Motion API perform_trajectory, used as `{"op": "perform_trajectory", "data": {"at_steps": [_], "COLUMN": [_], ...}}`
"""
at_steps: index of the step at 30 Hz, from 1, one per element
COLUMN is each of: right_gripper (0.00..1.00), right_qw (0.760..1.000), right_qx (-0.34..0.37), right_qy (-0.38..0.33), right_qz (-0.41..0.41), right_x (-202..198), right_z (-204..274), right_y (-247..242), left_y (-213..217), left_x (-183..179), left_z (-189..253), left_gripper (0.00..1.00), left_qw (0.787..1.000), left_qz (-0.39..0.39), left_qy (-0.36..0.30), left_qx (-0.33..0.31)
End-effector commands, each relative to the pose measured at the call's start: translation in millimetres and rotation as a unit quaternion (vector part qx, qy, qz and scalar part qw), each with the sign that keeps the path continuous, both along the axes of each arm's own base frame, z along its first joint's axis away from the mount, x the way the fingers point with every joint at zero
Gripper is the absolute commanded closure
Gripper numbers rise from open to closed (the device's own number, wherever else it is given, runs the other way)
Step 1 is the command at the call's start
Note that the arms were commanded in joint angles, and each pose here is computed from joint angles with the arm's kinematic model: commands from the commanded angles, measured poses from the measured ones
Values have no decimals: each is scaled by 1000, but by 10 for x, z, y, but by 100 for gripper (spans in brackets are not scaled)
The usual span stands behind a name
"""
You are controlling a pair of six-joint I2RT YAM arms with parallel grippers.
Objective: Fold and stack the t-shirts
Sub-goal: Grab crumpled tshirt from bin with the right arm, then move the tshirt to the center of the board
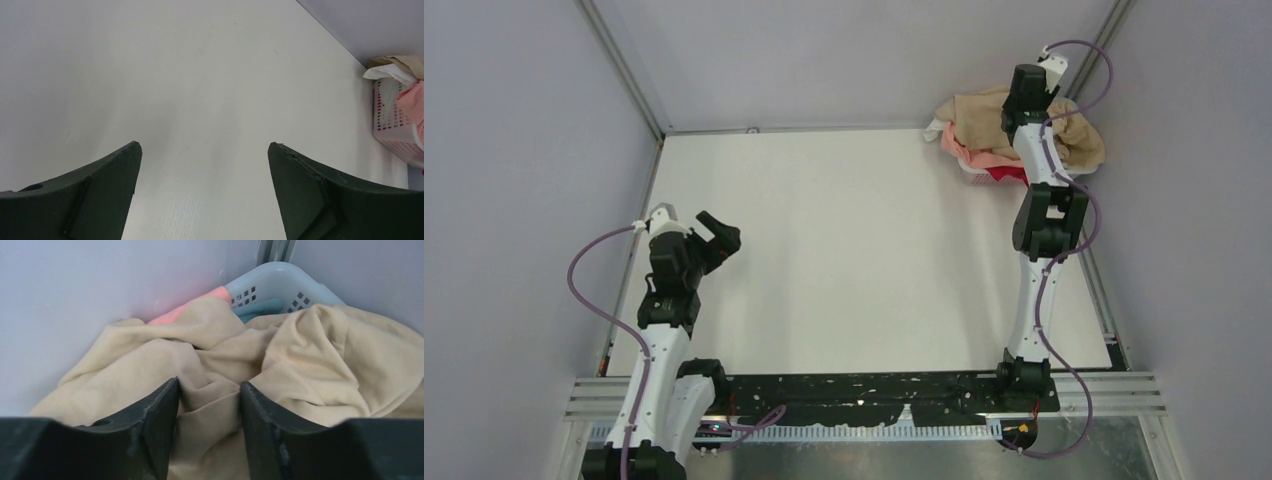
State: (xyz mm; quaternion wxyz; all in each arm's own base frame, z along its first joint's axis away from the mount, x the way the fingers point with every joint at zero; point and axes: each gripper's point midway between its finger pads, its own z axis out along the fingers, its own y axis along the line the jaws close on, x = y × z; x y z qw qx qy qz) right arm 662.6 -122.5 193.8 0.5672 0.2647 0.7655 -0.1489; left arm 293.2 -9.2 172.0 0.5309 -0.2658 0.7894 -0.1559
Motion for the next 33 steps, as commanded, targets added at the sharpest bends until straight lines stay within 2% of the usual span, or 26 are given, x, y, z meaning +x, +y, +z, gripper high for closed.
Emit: {"op": "perform_trajectory", "data": {"at_steps": [1, 2, 3, 4, 6, 11, 15, 16, 20, 23, 27, 30, 33], "right_gripper": [57, 70, 75, 88, 93, 94, 94, 94, 94, 94, 94, 94, 94], "right_qw": [995, 995, 994, 994, 992, 980, 958, 948, 912, 877, 829, 789, 761], "right_qx": [4, 2, -5, -10, -24, -50, -42, -44, -35, -24, -11, 4, 28], "right_qy": [-95, -98, -106, -113, -125, -192, -269, -297, -364, -396, -422, -425, -409], "right_qz": [5, 5, 4, 5, 2, 20, 87, 104, 186, 271, 368, 444, 503], "right_x": [61, 47, 20, 7, -47, -284, -608, -791, -1334, -1802, -2369, -2748, -3017], "right_z": [633, 666, 792, 893, 1141, 2055, 2896, 3211, 3984, 4417, 4738, 4820, 4768], "right_y": [59, 53, 42, 37, 14, 62, 419, 519, 1064, 1667, 2373, 2959, 3351], "left_y": [20, 18, 19, 22, 20, -27, -36, -38, -66, -75, -103, -116, -128], "left_x": [100, 98, 94, 93, 92, 90, 53, 42, 10, -21, -65, -102, -164], "left_z": [297, 288, 284, 284, 273, 302, 265, 253, 278, 299, 301, 329, 335], "left_gripper": [1, 1, 1, 1, 1, 1, 1, 1, 1, 1, 1, 1, 1], "left_qw": [999, 999, 999, 999, 999, 999, 999, 999, 999, 999, 998, 998, 998], "left_qz": [2, 2, 2, 3, 2, -11, -14, -15, -22, -24, -31, -34, -33], "left_qy": [-44, -44, -43, -42, -41, -43, -39, -39, -44, -47, -49, -50, -46], "left_qx": [4, 4, 4, 4, 4, 1, 2, 3, 0, 1, -2, -3, -8]}}
